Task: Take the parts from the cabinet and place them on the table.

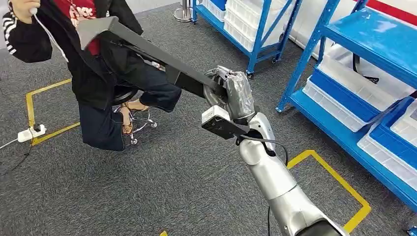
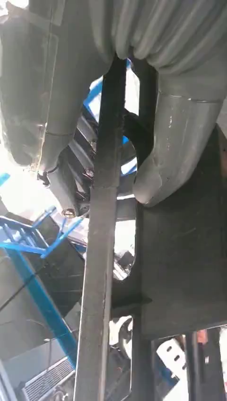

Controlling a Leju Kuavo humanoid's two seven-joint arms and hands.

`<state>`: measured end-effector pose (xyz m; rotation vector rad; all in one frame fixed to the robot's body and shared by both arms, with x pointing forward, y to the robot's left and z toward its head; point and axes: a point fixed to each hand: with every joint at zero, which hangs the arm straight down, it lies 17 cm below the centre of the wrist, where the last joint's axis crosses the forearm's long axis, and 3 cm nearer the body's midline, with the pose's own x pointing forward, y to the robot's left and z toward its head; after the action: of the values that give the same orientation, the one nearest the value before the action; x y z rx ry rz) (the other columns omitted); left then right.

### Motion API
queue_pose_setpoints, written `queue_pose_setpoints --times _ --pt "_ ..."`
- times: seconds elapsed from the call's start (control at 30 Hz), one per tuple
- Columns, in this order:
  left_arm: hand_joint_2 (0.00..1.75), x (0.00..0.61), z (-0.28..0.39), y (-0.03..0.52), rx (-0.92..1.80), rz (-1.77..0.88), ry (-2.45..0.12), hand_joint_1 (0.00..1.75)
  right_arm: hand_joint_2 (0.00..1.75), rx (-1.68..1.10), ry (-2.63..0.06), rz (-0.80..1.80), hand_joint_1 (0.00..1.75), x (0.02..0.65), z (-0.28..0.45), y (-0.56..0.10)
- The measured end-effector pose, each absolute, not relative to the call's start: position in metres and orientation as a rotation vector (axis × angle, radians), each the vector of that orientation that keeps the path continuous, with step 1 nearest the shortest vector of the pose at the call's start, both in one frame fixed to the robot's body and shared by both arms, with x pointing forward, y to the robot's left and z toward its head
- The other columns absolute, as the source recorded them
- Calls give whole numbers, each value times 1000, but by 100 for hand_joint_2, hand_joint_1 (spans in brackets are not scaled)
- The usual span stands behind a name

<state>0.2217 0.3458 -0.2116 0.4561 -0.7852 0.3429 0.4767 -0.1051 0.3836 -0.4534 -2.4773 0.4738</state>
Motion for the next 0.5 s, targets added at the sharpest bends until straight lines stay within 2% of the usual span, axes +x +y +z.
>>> queue_pose_setpoints --times 0.5 --pt "0 223 -212 346 455 344 -784 0 175 -470 -2462 480 175 477 377 -107"
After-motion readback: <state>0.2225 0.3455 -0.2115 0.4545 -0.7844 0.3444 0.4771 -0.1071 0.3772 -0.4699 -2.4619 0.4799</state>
